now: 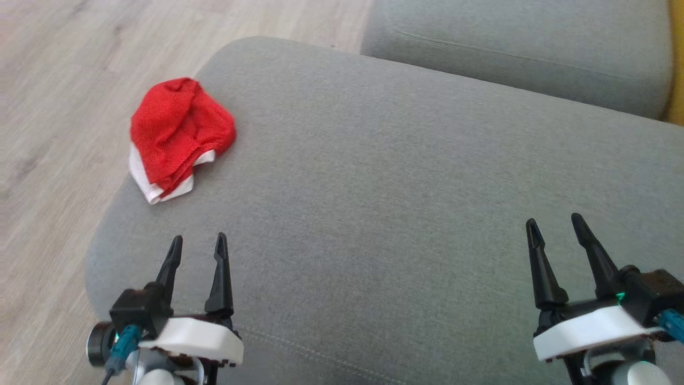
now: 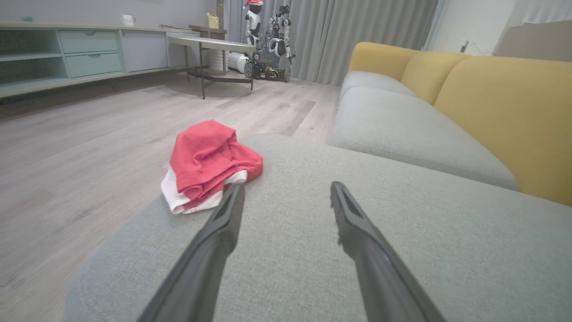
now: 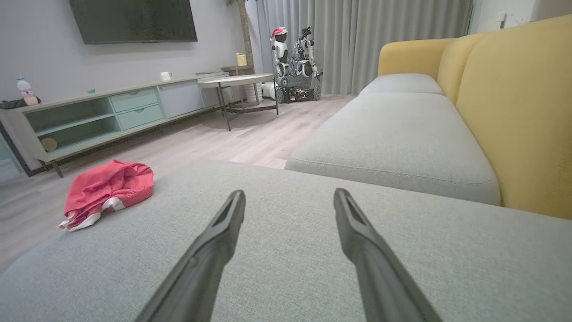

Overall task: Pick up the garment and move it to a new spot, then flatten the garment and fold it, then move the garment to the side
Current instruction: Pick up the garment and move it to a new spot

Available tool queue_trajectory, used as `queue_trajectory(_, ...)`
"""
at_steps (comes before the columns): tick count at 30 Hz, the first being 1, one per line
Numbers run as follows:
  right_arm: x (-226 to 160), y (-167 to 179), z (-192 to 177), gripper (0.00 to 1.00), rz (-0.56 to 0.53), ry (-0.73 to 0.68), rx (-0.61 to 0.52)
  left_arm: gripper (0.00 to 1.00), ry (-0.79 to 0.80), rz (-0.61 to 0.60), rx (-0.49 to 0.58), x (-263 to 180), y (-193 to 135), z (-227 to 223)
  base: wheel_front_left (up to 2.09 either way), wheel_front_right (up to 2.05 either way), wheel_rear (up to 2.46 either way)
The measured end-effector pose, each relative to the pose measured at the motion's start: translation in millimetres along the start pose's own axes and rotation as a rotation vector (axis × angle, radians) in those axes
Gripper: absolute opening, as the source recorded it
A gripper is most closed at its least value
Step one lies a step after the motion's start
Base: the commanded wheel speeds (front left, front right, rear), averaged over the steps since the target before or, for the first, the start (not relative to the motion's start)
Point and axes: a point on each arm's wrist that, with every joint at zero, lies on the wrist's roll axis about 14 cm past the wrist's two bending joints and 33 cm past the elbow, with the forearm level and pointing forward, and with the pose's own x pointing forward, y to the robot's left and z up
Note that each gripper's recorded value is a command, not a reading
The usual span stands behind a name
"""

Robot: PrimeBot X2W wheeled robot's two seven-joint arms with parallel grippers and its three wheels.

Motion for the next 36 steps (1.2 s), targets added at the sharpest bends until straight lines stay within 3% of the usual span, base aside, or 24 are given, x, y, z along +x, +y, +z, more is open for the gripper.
queue_trajectory(11,5,6,-4,1.00,0.020,0.013,0.008,1.00,-0.011,0.036,0.009,1,11,3,0.00,0.00,0.00)
queue_trajectory(19,9,1,-15,1.00,0.015,0.046,0.024,1.00,-0.026,0.003,0.019,21,-3,7,0.00,0.00,0.00)
queue_trajectory(28,47,-19,-17,1.00,0.040,0.043,0.005,1.00,-0.165,-0.031,0.074,114,-16,48,0.00,0.00,0.00)
queue_trajectory(36,64,-57,-57,1.00,-0.001,0.125,0.016,1.00,-0.013,0.023,0.138,189,12,-8,0.00,0.00,0.00)
